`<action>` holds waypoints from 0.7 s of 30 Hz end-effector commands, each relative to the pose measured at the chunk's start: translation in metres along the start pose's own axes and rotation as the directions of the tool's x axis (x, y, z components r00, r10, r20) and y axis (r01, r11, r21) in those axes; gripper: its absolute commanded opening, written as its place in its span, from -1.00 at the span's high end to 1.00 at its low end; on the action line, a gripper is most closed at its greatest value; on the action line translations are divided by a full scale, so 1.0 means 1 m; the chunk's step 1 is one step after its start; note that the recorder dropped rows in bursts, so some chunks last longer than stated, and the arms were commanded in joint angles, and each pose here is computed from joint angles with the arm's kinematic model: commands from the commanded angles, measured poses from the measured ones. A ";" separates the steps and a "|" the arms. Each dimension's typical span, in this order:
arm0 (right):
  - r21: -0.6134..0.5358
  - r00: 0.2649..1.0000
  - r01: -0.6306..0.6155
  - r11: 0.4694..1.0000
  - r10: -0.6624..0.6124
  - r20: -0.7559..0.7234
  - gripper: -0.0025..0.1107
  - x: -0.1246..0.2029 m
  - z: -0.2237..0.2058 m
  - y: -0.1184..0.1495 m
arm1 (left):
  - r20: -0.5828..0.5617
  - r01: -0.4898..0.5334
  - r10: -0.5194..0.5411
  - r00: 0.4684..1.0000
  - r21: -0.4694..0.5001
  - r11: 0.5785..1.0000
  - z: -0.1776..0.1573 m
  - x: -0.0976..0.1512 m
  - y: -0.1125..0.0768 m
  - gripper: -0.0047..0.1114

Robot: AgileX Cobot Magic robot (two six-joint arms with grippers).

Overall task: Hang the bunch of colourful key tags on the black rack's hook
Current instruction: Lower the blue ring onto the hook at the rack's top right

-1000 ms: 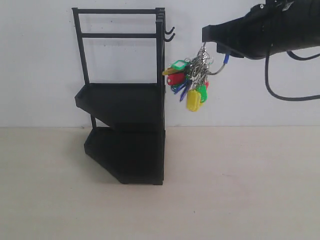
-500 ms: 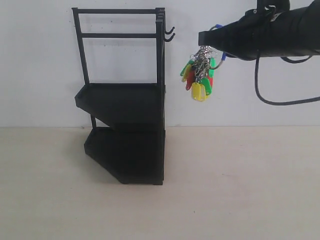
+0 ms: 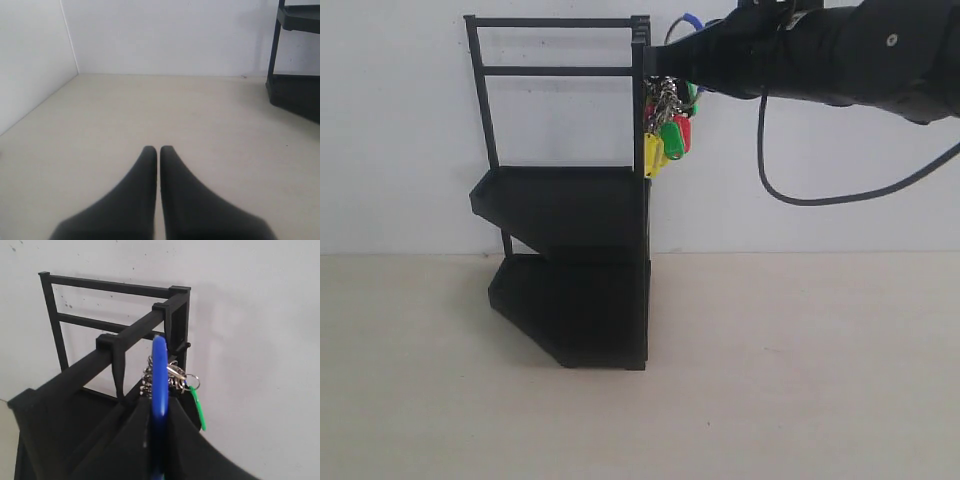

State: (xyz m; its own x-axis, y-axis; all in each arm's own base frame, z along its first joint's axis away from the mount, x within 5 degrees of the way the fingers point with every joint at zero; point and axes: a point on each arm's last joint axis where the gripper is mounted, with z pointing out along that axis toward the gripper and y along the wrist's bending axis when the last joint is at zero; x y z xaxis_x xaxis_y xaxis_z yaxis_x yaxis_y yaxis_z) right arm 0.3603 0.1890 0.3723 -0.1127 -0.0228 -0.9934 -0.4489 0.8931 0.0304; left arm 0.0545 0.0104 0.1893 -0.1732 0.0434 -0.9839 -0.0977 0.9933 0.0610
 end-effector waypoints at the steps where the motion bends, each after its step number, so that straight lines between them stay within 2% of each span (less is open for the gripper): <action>1: 0.010 0.997 0.056 0.998 -0.056 0.053 0.96 -0.011 0.000 0.000 | 0.002 0.005 -0.005 1.000 0.002 1.000 0.000 -0.001 0.000 0.84; 10: -0.017 0.991 0.137 0.990 -0.137 0.000 0.96 0.000 0.006 0.006 | 0.002 0.005 -0.005 1.000 0.002 1.000 0.000 -0.001 0.000 0.84; 21: -0.066 0.985 0.159 0.985 -0.163 -0.055 0.96 0.005 0.005 0.016 | 0.002 0.005 -0.005 1.000 0.002 1.000 0.000 -0.001 0.000 0.84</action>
State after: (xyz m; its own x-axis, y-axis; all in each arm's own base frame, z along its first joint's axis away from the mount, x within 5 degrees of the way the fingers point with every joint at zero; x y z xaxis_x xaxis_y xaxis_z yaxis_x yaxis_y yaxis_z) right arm 0.3588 0.2043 0.3603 -0.1073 -0.1825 -0.9773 -0.5123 0.8526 -0.1030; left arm 0.0545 0.0104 0.1893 -0.1732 0.0434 -0.9839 -0.0977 0.9933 0.0610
